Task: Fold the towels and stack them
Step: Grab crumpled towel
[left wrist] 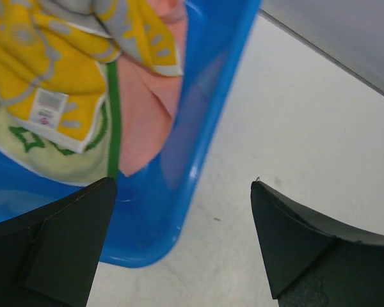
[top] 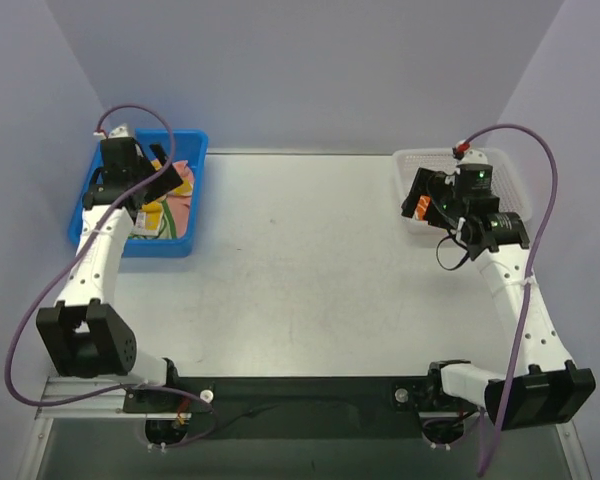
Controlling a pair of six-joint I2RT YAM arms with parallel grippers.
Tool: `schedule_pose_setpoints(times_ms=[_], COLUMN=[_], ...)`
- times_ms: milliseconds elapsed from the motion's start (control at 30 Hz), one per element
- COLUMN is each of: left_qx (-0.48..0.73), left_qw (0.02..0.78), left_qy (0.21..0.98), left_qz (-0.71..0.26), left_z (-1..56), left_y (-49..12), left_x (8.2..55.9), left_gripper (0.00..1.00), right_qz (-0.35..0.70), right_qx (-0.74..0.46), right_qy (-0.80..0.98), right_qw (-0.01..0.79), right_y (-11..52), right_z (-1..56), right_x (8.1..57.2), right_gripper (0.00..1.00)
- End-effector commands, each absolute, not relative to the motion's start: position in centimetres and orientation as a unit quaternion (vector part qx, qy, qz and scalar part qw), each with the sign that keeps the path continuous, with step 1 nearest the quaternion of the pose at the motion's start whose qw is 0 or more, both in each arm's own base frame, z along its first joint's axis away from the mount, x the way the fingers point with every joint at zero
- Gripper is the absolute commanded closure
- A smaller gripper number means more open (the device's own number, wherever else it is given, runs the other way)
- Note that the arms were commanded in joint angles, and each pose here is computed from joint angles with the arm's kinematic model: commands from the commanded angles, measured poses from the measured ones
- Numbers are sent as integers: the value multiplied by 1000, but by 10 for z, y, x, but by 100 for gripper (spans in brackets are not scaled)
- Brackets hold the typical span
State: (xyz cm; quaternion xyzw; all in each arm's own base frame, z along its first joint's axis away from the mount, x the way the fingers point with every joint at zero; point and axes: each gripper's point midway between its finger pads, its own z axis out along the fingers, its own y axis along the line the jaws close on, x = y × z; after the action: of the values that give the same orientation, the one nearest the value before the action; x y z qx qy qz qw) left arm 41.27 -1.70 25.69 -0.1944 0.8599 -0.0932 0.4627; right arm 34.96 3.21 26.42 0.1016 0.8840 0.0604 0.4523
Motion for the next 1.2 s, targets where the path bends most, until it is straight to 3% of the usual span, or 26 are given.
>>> schedule_pose_setpoints(times_ms=[0, 233, 500, 600, 633, 667, 767, 933, 1167], left_qx=[-299, -410, -423, -413, -409, -407, -399, -390, -306], left_qw=[422, 396, 384, 384, 385, 389, 412, 480, 620], left_qy=[854, 820, 815, 821, 822, 821, 814, 780, 721], left_qz=[-51, 38, 95, 92, 92, 92, 91, 92, 43], left_z=[224, 161, 124, 119, 120, 124, 152, 233, 401], left_y=[39, 134, 173, 174, 174, 174, 175, 174, 107], left_x=[428, 473, 509, 521, 521, 522, 520, 510, 507], left_gripper=[3, 10, 22, 45, 71, 81, 100, 100, 100], right_qz=[128, 205, 226, 227, 226, 226, 226, 234, 255], right_qx=[87, 41, 13, 6, 5, 4, 5, 1, 3], right_qy=[867, 867, 884, 888, 889, 890, 892, 888, 882], right_qw=[473, 453, 409, 399, 398, 396, 392, 395, 396], right_y=[62, 113, 134, 136, 136, 137, 138, 141, 145], right_z=[270, 232, 197, 190, 189, 188, 185, 191, 197], right_x=[329, 307, 305, 305, 305, 304, 305, 305, 296], right_gripper=[0, 0, 0, 0, 0, 0, 0, 0, 0])
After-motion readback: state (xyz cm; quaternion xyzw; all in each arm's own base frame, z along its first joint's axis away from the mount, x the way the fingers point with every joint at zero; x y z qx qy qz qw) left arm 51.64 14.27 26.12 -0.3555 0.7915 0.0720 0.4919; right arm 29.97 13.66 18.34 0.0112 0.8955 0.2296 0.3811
